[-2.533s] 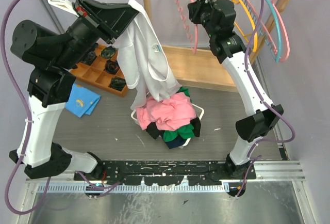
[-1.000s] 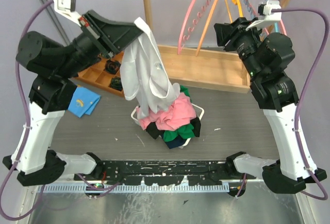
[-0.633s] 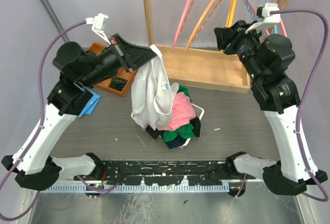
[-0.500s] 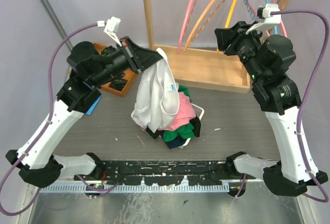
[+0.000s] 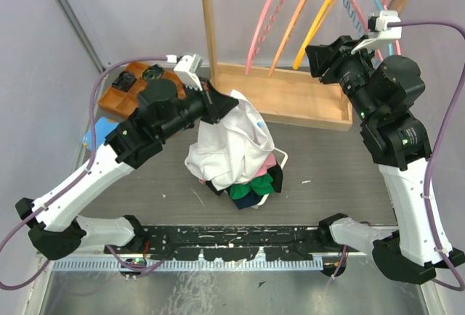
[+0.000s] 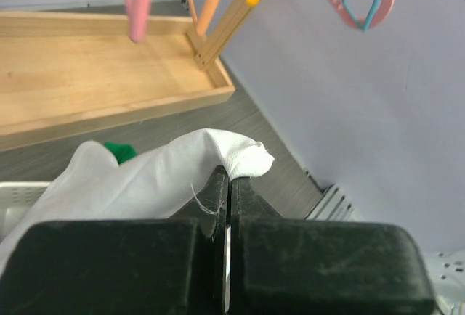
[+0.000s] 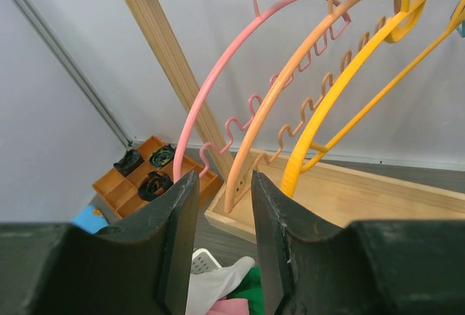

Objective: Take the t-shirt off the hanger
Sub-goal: Place the T-shirt in the bin.

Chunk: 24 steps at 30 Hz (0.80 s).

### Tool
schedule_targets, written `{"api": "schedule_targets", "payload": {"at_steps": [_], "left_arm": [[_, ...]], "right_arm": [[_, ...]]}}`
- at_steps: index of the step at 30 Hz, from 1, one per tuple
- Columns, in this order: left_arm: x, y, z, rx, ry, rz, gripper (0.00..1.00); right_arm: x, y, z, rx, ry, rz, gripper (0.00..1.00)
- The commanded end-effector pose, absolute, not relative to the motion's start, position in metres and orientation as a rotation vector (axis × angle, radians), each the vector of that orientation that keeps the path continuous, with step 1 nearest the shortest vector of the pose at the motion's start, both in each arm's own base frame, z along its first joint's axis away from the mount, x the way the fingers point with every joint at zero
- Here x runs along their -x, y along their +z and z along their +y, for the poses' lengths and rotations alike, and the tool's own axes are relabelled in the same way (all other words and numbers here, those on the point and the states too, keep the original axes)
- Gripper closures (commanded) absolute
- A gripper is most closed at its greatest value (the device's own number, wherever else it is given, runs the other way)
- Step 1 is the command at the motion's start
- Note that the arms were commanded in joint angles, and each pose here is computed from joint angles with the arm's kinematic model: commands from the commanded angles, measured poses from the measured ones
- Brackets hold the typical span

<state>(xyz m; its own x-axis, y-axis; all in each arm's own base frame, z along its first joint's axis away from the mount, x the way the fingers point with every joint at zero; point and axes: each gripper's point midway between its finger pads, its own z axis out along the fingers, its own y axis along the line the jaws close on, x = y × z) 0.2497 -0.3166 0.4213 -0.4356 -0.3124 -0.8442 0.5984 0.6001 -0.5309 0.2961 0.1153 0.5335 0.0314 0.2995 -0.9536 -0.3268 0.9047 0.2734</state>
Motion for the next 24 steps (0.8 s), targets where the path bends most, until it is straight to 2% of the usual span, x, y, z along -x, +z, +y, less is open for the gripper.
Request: {"api": "schedule_targets", "payload": {"at_steps": [1,10,17,24], "left_arm": [[-0.233,0.402,-0.31,-0.331,-0.902,1.788,1.0],[-0.187,0.316,-0.303,-0.514,-0.679,2.004,1.0],[-0.193,0.257,-0.296,-0.468,-0.6,2.051,1.0],[-0.183,0.194,-0.314,-0.494,-0.613,2.211,1.0]], "right_arm": [[-0.286,0.542,0.117,0.047,0.509,1.428,0.59],[-0.273,0.524,0.116,0.074,0.507,1.492,0.59],[-0.259,0.516,0.111,0.075,0.507,1.52,0.59],[-0.247,0.518,0.106,0.066,0.508,1.53,0.59]]}}
